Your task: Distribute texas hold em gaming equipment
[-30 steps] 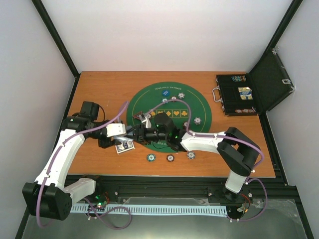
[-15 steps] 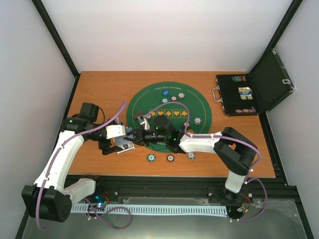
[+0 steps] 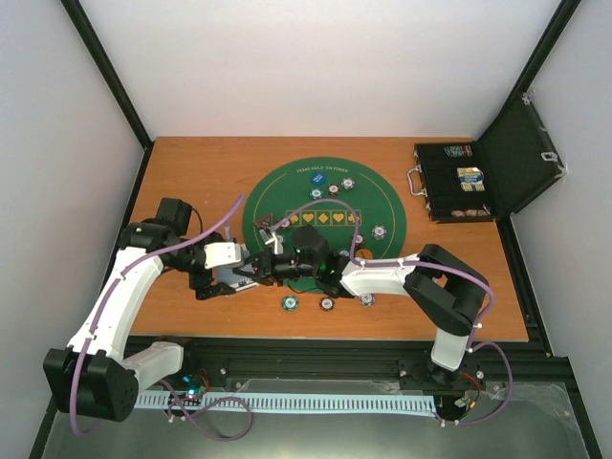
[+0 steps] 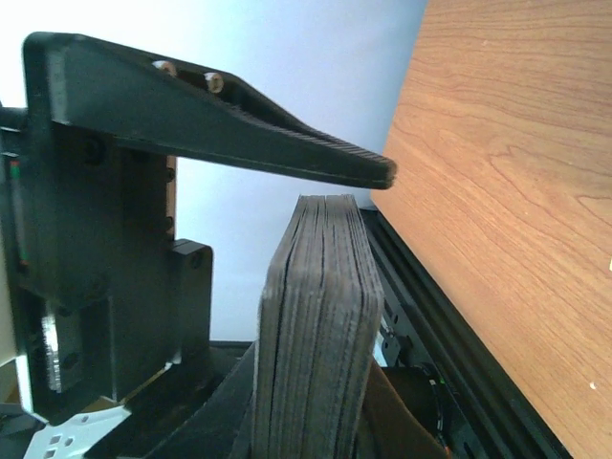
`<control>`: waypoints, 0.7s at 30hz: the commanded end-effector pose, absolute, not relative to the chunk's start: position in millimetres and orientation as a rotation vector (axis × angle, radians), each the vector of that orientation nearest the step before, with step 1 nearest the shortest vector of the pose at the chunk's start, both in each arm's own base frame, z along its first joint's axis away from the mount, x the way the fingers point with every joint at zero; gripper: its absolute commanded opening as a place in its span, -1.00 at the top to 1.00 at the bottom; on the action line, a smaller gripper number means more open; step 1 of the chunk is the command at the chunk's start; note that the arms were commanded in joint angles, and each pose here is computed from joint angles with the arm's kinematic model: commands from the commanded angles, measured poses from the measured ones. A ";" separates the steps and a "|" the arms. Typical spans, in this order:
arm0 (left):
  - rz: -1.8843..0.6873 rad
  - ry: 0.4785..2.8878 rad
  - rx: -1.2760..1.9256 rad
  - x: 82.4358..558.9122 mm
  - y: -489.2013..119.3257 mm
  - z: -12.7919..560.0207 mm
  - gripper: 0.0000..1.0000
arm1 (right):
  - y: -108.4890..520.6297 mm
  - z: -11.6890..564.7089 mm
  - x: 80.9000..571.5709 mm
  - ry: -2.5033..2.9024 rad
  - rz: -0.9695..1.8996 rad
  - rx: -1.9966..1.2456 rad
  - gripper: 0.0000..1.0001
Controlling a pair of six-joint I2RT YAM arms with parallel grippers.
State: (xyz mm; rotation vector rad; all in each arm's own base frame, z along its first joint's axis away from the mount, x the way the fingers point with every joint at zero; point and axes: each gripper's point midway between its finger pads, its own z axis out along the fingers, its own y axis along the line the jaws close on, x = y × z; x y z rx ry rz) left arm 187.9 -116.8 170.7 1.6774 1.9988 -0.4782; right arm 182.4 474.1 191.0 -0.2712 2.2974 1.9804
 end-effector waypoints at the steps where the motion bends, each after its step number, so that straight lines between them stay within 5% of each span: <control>1: -0.513 1.958 1.696 184.6 -122.4 176.5 -0.93 | 483.2 198.1 178.1 2.248 2.010 -0.334 0.84; 15: -0.492 1.988 1.765 172.5 -113.4 152.9 -0.90 | 491.8 200.9 174.3 2.245 2.027 -0.363 0.83; 21: -0.479 1.977 1.736 183.0 -116.1 161.3 -0.53 | 490.4 192.6 174.0 2.271 2.004 -0.352 0.83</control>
